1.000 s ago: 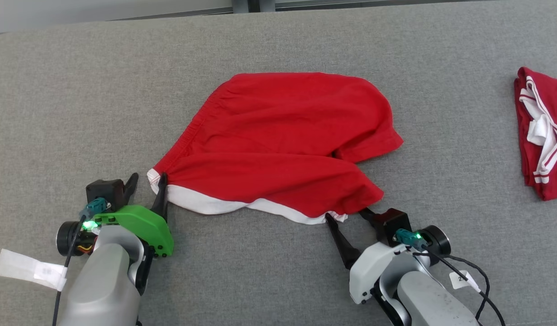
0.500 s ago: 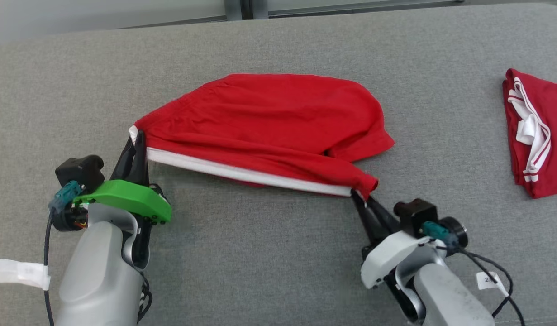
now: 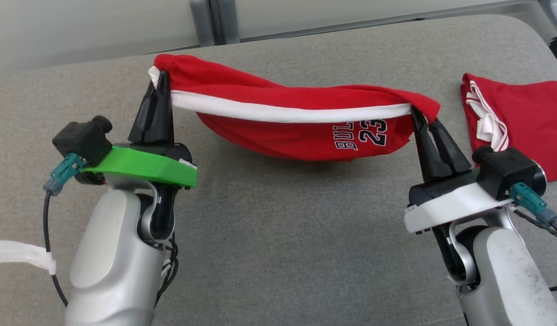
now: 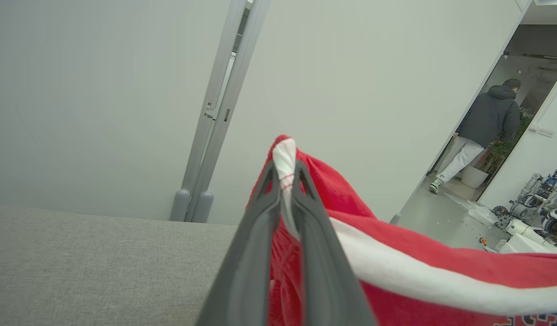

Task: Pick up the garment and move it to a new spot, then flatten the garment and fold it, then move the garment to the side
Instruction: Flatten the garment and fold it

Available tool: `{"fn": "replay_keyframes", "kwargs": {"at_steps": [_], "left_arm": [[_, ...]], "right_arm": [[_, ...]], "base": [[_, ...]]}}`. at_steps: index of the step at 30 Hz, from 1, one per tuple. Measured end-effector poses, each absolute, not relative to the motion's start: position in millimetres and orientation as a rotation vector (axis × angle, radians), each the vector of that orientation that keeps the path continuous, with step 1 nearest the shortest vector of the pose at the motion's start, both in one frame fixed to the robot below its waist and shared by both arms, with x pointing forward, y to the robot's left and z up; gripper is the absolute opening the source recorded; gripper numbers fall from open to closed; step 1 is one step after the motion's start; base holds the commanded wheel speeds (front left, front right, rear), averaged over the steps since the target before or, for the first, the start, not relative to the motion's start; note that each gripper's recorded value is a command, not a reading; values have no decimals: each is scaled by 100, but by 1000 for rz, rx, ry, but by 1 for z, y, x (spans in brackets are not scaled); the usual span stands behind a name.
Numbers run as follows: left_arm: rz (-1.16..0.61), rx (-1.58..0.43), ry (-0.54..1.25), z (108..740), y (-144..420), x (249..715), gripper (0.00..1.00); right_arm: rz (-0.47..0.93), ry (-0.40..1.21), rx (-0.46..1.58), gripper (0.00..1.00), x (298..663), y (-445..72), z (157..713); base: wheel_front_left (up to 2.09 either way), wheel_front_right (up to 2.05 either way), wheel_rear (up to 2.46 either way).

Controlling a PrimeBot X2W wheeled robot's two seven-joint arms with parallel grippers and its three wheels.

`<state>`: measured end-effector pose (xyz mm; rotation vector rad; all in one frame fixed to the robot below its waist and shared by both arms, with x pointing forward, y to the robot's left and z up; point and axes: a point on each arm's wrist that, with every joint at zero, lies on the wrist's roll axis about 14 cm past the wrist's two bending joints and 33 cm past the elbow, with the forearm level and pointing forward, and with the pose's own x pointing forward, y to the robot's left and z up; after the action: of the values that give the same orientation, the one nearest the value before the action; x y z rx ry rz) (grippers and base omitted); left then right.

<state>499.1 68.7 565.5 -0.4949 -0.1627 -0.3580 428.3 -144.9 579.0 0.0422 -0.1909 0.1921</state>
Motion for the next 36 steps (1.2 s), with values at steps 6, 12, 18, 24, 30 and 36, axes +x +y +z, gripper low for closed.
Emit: {"fn": "replay_keyframes", "kwargs": {"at_steps": [6, 12, 18, 24, 30, 36], "left_arm": [[-455, -565, -234, 613, 40, 511, 0], [-466, -626, -262, 640, 27, 546, 0], [-408, -613, -326, 652, 37, 595, 0], [-396, -715, -443, 671, 46, 631, 0], [-369, -809, -605, 689, 78, 636, 0], [-312, -804, -415, 602, 85, 625, 0]], "right_arm": [[186, -279, 54, 0, 431, -158, 625], [235, -237, 88, 0, 473, -157, 644], [195, -193, 180, 0, 537, -174, 647], [134, -422, 218, 0, 586, -194, 695], [127, -557, 238, 0, 612, -193, 705], [179, -291, 213, 0, 631, -169, 611]], "base": [[0, 0, 0], [0, 0, 0], [0, 0, 0], [0, 0, 0], [0, 0, 0], [0, 0, 0]]}}
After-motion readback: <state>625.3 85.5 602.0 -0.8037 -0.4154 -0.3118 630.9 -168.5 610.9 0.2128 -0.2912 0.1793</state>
